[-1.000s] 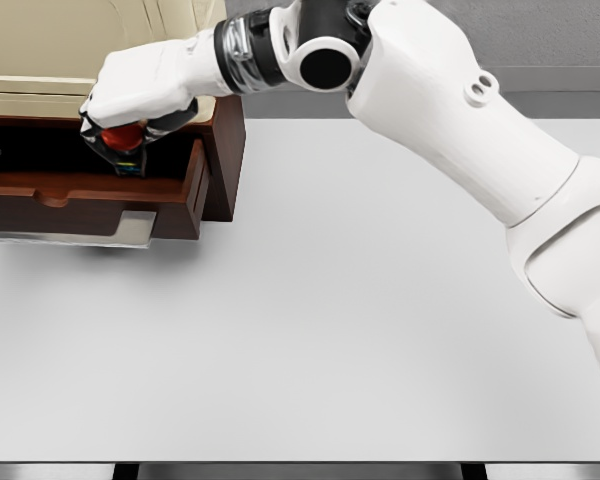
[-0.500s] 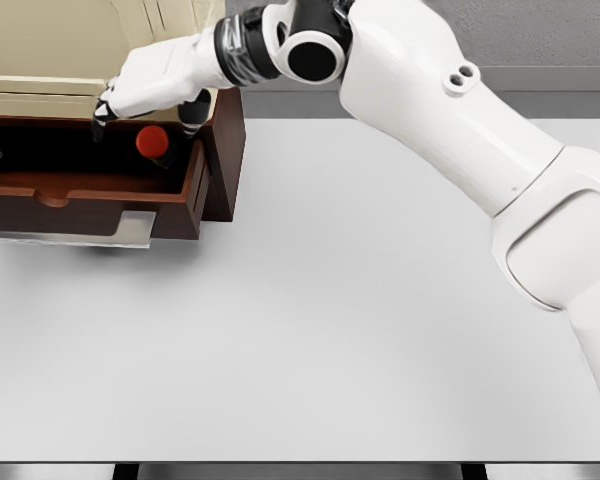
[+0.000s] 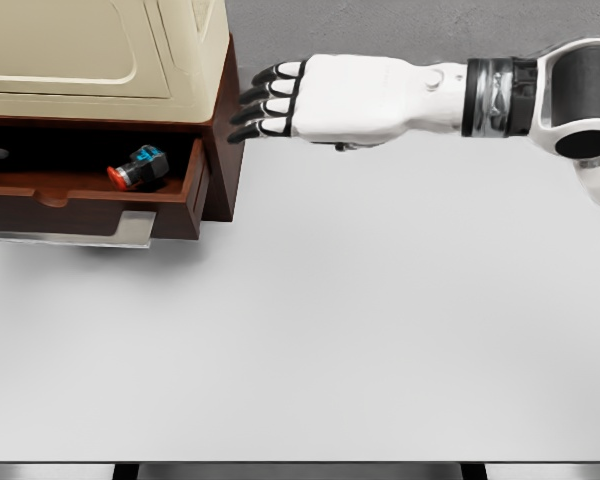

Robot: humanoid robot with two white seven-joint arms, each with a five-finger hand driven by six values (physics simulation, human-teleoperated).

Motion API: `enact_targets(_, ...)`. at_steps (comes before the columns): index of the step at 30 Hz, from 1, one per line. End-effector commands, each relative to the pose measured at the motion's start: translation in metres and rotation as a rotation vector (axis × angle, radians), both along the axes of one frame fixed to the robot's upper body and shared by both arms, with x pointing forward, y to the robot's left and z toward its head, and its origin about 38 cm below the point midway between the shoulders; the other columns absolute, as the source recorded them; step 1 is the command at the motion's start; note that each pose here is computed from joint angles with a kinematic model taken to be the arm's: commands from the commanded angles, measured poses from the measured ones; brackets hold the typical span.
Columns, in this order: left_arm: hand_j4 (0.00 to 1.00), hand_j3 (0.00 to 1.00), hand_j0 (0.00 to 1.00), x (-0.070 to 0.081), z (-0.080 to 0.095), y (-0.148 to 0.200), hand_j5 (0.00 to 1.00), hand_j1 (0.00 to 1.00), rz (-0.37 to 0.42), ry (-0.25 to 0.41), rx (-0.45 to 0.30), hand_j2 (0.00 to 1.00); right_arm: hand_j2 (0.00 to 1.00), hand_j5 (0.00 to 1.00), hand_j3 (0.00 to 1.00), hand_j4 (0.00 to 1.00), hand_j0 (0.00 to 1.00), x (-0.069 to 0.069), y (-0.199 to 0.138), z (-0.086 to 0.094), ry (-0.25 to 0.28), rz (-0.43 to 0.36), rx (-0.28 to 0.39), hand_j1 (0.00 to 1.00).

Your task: Open the cabinet drawer with left arm, and place a switch into the drawer with right arm

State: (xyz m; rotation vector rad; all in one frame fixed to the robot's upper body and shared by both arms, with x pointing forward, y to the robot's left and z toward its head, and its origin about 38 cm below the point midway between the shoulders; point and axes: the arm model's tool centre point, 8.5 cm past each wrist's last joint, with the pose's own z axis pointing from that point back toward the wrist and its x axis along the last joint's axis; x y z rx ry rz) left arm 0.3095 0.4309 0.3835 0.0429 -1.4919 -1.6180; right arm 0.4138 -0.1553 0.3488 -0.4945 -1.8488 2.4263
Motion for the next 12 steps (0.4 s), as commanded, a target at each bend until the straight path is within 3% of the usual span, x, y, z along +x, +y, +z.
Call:
enact_targets(1, 1.0, 1.0, 1.0, 0.009, -0.008, -0.02, 1.0, 1.0, -0.06, 0.0, -0.047, 1.0, 1.0, 1.0, 1.0, 1.0, 1.0, -0.002, -0.062, 0.024, -0.061, -0.134, -0.045, 1.0)
enact_targets(3, 1.0, 1.0, 1.0, 0.028, -0.017, -0.057, 1.0, 1.0, -0.175, -0.029, -0.106, 1.0, 1.0, 1.0, 1.0, 1.0, 1.0, -0.006, -0.094, -0.006, 0.012, -0.206, -0.094, 1.0)
enact_targets(5, 1.0, 1.0, 1.0, 0.037, -0.027, -0.081, 1.0, 1.0, -0.242, -0.035, -0.131, 1.0, 1.0, 1.0, 1.0, 1.0, 1.0, -0.009, -0.116, -0.014, 0.034, -0.261, -0.088, 1.0)
enact_targets(12, 1.0, 1.0, 1.0, 0.042, -0.031, -0.093, 1.0, 1.0, -0.275, -0.036, -0.156, 1.0, 1.0, 1.0, 1.0, 1.0, 1.0, -0.014, -0.142, -0.021, 0.057, -0.32, -0.125, 1.0)
